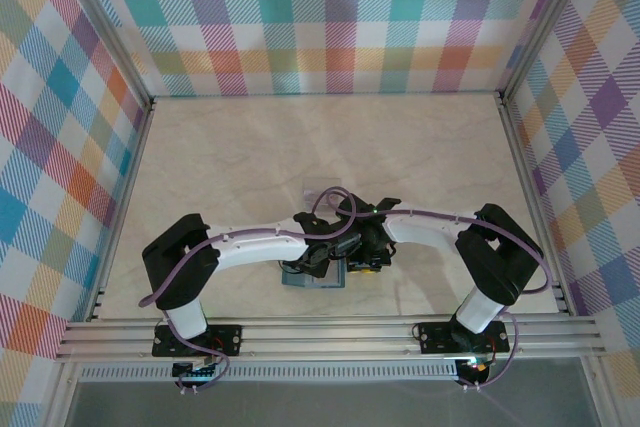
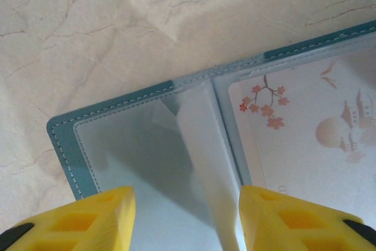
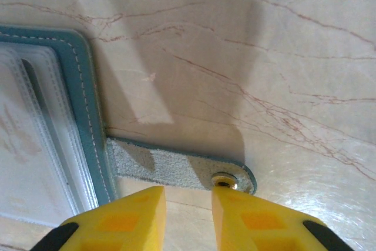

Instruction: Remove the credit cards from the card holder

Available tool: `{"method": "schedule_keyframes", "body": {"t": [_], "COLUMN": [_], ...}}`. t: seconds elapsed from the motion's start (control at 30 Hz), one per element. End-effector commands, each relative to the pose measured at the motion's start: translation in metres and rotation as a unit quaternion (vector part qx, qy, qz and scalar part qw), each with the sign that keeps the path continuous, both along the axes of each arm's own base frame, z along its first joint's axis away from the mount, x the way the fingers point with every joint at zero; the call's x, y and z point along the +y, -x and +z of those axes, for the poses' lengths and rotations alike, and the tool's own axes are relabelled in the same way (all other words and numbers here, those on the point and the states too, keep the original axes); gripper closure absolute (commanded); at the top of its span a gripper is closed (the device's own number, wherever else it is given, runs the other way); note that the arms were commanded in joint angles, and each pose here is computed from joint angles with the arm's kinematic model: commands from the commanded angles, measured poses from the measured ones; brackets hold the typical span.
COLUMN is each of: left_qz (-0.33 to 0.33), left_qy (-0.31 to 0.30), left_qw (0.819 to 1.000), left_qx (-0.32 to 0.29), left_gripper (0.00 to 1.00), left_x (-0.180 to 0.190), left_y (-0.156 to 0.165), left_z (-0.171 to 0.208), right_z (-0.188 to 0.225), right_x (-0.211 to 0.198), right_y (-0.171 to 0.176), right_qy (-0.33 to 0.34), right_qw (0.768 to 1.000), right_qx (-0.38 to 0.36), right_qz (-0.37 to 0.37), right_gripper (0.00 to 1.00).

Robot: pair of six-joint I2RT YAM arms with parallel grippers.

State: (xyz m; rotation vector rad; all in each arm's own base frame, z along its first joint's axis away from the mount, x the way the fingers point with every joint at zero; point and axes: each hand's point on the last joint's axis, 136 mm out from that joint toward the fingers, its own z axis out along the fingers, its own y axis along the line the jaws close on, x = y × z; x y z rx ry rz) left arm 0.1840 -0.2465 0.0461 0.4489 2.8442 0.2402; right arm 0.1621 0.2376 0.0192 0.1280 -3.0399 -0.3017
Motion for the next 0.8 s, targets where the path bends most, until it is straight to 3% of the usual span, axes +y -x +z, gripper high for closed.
{"method": "schedule_keyframes", "body": {"t": [0.0, 0.27, 0.57, 0.77], "left_qz": [-0.009, 0.004, 0.032, 0.041], "left_qy": [-0.010, -0.006, 0.051, 0.057], "left_qw": [1.000, 1.000, 0.998, 0.996], "left_qx": [0.000, 0.021, 0.036, 0.055], "left_gripper": [0.50, 0.50, 0.53, 0.61], "left_x": [0.011, 0.025, 0.031, 0.036], "left_y": [0.004, 0.011, 0.016, 0.019], "left_z": [0.005, -0.007, -0.019, -0.031], "right_z": [-0.004, -0.002, -0.001, -0.001], "right_x": [-0.007, -0.007, -0.012, -0.010], "right_y": [0.003, 0.003, 0.005, 0.004], "right_qy": [0.028, 0.029, 0.035, 0.032], "right_qw": [1.000, 0.999, 0.999, 0.999], "right_qx": [0.002, 0.001, 0.002, 0.002], "right_qz": [0.010, 0.013, 0.013, 0.012], "right_gripper": [0.71, 0.71, 0.71, 0.71]}}
